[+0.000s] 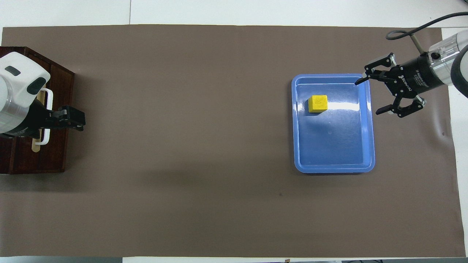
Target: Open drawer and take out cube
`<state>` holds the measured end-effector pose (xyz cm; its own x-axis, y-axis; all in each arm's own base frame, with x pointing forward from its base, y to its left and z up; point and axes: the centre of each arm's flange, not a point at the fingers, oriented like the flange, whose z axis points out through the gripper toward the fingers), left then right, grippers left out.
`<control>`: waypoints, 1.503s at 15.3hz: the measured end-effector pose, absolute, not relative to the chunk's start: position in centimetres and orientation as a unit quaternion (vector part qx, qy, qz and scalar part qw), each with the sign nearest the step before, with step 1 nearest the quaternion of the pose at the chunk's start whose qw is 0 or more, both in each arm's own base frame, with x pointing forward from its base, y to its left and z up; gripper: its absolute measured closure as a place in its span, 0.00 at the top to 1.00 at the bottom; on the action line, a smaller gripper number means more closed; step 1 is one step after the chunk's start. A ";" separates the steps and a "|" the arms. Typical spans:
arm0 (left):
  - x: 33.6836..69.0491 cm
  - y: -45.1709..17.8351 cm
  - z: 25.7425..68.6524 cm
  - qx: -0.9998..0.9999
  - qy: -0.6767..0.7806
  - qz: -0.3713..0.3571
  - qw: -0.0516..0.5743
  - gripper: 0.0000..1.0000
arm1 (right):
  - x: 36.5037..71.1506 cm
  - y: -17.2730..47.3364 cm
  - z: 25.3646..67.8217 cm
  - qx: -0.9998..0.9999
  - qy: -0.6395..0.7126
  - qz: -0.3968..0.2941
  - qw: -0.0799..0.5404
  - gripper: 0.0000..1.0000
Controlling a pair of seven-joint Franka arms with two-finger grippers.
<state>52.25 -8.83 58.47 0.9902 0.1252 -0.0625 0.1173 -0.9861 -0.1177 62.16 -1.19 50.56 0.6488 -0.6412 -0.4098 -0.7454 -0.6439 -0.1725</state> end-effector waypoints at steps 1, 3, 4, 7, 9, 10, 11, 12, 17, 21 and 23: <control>52.2 -8.8 58.4 -0.996 -0.060 0.036 0.057 1.00 | 61.7 -1.2 51.4 -0.906 0.364 0.149 0.156 1.00; 52.2 -8.8 58.4 -0.996 -0.060 0.036 0.057 1.00 | 60.8 -1.2 52.8 -0.934 0.305 0.133 0.131 1.00; 52.2 -8.8 58.4 -0.996 -0.061 0.035 0.057 1.00 | 60.3 -1.2 53.5 -0.947 0.272 0.125 0.116 1.00; 52.1 -8.6 58.4 -0.996 -0.062 0.040 0.057 1.00 | 58.9 -1.2 55.9 -0.976 0.174 0.102 0.079 1.00; 51.7 -8.8 58.2 -0.996 -0.054 0.058 0.044 1.00 | 57.6 -1.7 58.0 -0.988 0.108 0.090 0.059 1.00; 51.6 -8.9 58.2 -0.996 -0.049 0.063 0.035 1.00 | 56.8 -1.8 59.1 -0.992 0.078 0.086 0.050 1.00; 51.5 -8.8 58.2 -0.996 -0.044 0.066 0.029 1.00 | 56.0 -1.9 60.1 -0.994 0.054 0.083 0.042 1.00; 51.5 -8.8 58.2 -0.996 -0.043 0.067 0.026 1.00 | 55.2 -2.0 61.1 -0.996 0.035 0.081 0.034 1.00; 51.9 -8.4 57.0 -0.996 -0.026 0.088 0.023 1.00 | 53.3 -1.6 63.1 -0.997 -0.011 0.074 0.003 1.00; 52.8 -8.4 55.7 -0.994 -0.022 0.103 0.022 1.00 | 54.2 -1.7 63.2 -0.999 -0.021 0.041 -0.009 1.00; 52.7 -8.4 56.7 -0.995 -0.020 0.093 0.021 1.00 | 54.6 -1.7 63.2 -0.999 -0.022 0.025 -0.010 1.00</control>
<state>52.65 -8.43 56.73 0.9818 0.0429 -0.1852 0.0351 -0.9984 -0.0449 54.60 -1.72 63.23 0.9978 0.0431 -0.0510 0.0441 -0.9989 0.0183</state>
